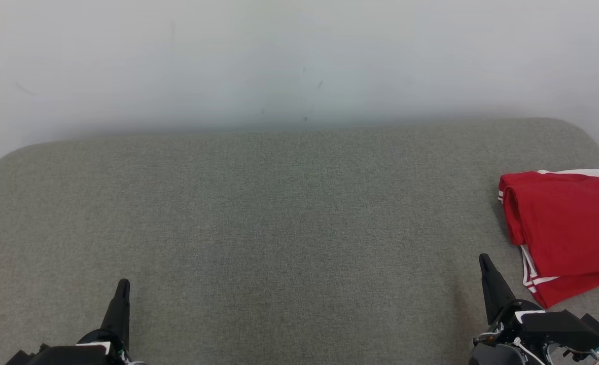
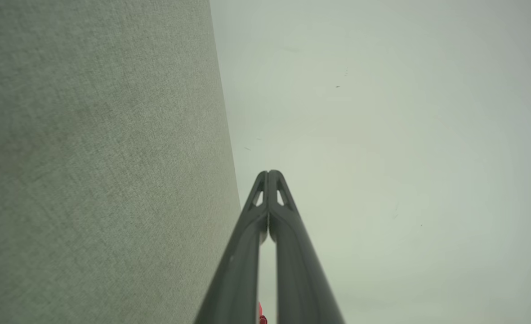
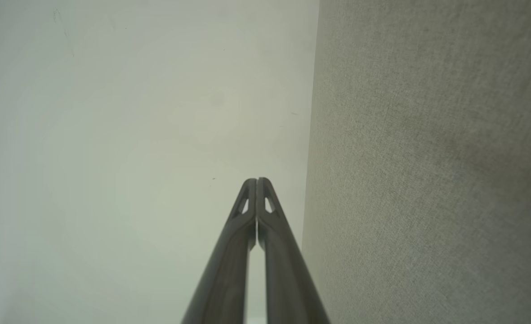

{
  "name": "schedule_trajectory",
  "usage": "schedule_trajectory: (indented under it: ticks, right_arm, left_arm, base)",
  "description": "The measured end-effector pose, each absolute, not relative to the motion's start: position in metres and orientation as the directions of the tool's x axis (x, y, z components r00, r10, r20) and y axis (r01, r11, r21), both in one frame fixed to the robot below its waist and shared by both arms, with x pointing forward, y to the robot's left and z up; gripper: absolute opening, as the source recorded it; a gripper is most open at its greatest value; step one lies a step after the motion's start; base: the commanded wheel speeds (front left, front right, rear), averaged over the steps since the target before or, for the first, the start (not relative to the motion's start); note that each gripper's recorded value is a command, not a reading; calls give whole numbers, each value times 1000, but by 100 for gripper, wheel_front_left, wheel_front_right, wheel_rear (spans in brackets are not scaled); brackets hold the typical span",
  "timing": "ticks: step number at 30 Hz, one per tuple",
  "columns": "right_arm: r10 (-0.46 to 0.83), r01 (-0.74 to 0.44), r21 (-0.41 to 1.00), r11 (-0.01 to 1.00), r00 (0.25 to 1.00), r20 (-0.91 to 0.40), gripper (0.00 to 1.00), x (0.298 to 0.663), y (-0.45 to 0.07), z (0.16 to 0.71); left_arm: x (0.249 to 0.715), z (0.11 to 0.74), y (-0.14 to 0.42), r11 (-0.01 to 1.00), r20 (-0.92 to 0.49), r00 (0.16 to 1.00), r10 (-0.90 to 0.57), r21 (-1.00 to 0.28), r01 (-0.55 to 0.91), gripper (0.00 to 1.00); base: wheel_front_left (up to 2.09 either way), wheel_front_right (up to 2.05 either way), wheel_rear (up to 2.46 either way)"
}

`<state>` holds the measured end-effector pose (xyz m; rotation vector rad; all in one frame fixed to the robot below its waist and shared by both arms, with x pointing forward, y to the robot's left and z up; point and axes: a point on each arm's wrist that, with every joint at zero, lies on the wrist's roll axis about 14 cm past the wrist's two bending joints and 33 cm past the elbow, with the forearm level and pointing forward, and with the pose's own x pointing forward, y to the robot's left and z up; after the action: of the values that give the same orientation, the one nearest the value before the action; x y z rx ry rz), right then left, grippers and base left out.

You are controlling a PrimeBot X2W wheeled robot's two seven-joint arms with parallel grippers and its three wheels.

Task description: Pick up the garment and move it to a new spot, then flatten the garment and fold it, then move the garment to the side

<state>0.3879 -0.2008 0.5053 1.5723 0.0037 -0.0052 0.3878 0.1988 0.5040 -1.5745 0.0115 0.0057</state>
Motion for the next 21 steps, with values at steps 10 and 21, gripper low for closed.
schedule_trajectory:
  ticks: [10,21]
  right_arm:
    - [-1,5,1000,-1,1000,-5,0,388,-201,505]
    - [-1,6,1000,-1,1000,-6,0,388,-201,505]
  left_arm:
    - [388,504,199,-4,-11,1000,-4,-1000,-11,0]
    - [388,504,199,-4,-11,1000,-4,-1000,-11,0]
  base:
    - [0,0,0]
    - [0,0,0]
